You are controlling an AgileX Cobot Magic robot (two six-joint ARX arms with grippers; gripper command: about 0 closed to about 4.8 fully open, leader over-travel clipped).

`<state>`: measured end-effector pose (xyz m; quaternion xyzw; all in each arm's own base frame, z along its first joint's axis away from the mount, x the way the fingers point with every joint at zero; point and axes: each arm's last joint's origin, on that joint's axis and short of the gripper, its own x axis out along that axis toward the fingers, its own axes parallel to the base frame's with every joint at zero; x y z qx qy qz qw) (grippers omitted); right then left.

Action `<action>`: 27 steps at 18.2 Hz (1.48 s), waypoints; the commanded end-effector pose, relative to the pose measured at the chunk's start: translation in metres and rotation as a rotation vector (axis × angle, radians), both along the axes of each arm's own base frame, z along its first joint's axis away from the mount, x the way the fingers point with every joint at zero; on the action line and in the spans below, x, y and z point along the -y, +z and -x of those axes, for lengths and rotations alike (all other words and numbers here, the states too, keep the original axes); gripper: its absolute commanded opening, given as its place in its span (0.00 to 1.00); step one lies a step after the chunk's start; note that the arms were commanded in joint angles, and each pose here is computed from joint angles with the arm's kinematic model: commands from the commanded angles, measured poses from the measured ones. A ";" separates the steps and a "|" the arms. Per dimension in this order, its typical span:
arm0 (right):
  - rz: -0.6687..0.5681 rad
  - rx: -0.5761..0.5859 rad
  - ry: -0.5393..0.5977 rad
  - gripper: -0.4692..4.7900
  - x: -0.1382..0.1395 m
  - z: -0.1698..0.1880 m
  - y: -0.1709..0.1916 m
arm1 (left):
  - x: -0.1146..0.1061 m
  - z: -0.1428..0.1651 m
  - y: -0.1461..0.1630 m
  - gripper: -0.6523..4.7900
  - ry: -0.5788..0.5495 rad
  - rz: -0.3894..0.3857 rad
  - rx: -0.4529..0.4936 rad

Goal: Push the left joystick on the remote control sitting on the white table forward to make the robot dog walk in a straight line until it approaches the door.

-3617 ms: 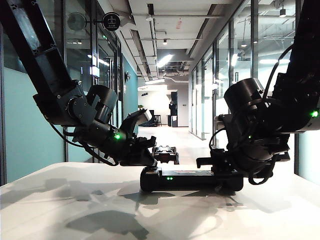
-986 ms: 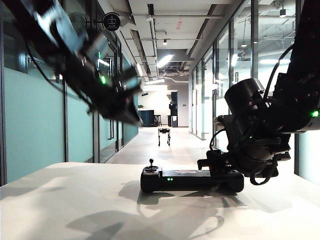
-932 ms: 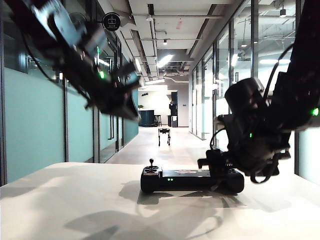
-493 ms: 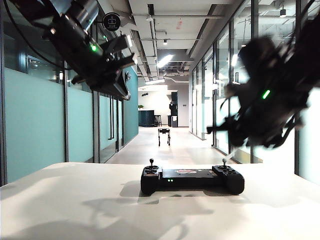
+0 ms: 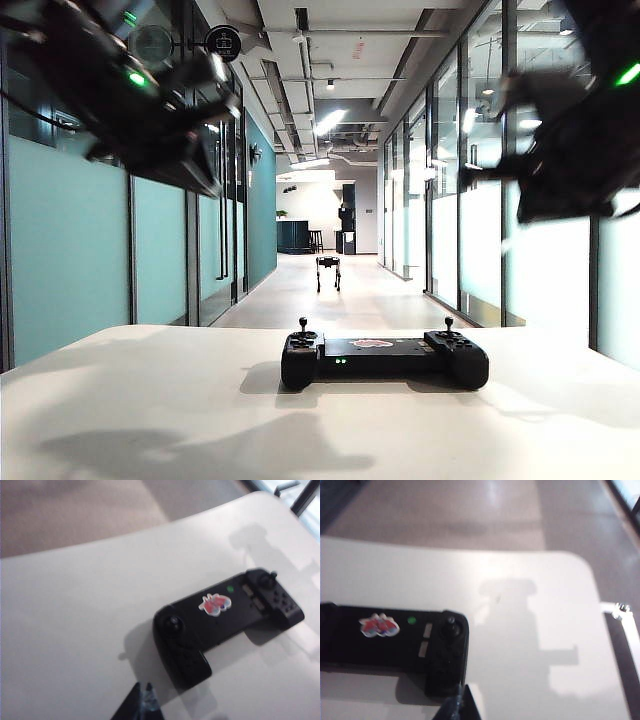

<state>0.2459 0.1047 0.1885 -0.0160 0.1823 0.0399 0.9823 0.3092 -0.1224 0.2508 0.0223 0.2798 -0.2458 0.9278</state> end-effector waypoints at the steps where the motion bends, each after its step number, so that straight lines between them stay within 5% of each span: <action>1: -0.007 0.041 0.033 0.08 0.009 0.022 0.009 | -0.013 0.030 0.005 0.11 0.061 0.005 0.098; 8: -0.018 0.092 0.149 0.08 0.025 0.062 0.025 | -0.038 0.091 -0.001 0.11 0.134 0.048 0.232; 16: -0.029 0.152 0.264 0.08 0.039 0.100 0.023 | -0.063 0.157 -0.046 0.11 0.141 0.058 0.334; 27: -0.050 0.212 0.287 0.08 0.061 0.147 -0.005 | -0.078 0.196 -0.073 0.11 0.126 0.090 0.453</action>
